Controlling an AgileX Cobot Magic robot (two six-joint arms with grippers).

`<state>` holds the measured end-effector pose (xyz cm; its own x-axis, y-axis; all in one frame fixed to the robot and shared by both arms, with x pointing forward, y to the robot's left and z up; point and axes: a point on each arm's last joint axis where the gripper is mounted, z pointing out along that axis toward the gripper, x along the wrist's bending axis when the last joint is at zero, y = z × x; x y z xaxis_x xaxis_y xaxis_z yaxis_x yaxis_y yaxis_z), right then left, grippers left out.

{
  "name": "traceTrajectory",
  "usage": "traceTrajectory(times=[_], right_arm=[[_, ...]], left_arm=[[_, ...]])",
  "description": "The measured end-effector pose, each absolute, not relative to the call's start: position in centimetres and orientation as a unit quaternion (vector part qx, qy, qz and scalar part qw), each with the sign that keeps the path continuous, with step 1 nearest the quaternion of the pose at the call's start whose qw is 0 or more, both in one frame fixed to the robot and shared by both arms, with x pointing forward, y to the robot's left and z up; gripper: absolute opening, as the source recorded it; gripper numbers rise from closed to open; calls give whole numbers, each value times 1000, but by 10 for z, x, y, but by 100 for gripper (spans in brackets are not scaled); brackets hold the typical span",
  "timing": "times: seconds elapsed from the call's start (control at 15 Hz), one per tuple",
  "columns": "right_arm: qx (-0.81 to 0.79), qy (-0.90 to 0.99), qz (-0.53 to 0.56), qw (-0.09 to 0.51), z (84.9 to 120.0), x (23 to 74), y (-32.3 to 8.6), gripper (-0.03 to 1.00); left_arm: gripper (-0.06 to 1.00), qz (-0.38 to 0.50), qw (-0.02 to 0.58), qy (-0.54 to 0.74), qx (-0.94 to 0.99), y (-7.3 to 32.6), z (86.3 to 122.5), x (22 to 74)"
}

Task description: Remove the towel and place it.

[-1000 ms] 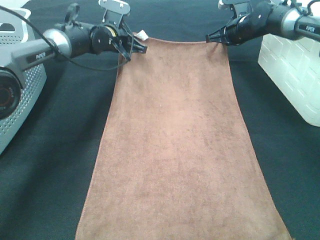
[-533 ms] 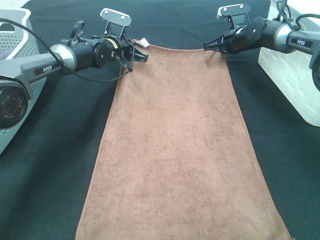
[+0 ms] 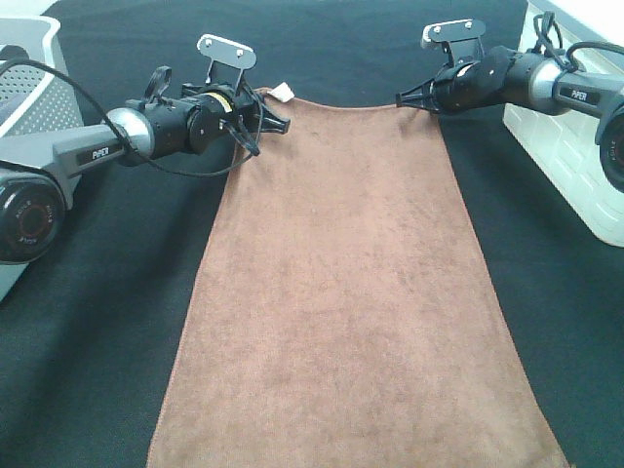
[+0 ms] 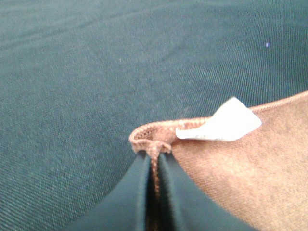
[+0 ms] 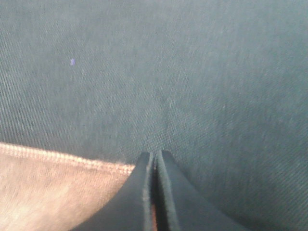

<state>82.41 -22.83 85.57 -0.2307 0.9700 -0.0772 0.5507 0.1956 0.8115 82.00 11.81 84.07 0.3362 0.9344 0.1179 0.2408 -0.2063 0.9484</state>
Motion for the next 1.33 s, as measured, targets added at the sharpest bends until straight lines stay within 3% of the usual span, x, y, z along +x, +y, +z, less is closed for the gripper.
traceTrajectory(times=[0.33, 0.47, 0.53, 0.6, 0.73, 0.8, 1.0, 1.13, 1.33], right_arm=[[538, 707, 338, 310, 856, 824, -229, 1], [538, 707, 338, 310, 856, 824, -229, 12], [538, 707, 338, 310, 856, 824, -229, 12], [538, 707, 339, 311, 856, 824, -229, 20], [534, 701, 345, 322, 858, 826, -229, 55], [534, 700, 346, 324, 858, 826, -229, 65], [538, 713, 334, 302, 864, 823, -228, 74], [540, 730, 319, 269, 894, 815, -226, 74], [546, 775, 269, 170, 984, 777, -224, 74]], left_arm=[[25, 380, 460, 433, 676, 118, 833, 820], [33, 379, 458, 434, 677, 118, 830, 819], [33, 379, 458, 434, 677, 118, 830, 819], [38, 379, 458, 434, 677, 118, 830, 819], [55, 379, 459, 434, 676, 118, 831, 819], [61, 379, 459, 434, 676, 118, 831, 819], [66, 369, 446, 441, 686, 119, 836, 819], [72, 342, 414, 463, 705, 120, 868, 817], [85, 280, 330, 501, 749, 129, 955, 794]])
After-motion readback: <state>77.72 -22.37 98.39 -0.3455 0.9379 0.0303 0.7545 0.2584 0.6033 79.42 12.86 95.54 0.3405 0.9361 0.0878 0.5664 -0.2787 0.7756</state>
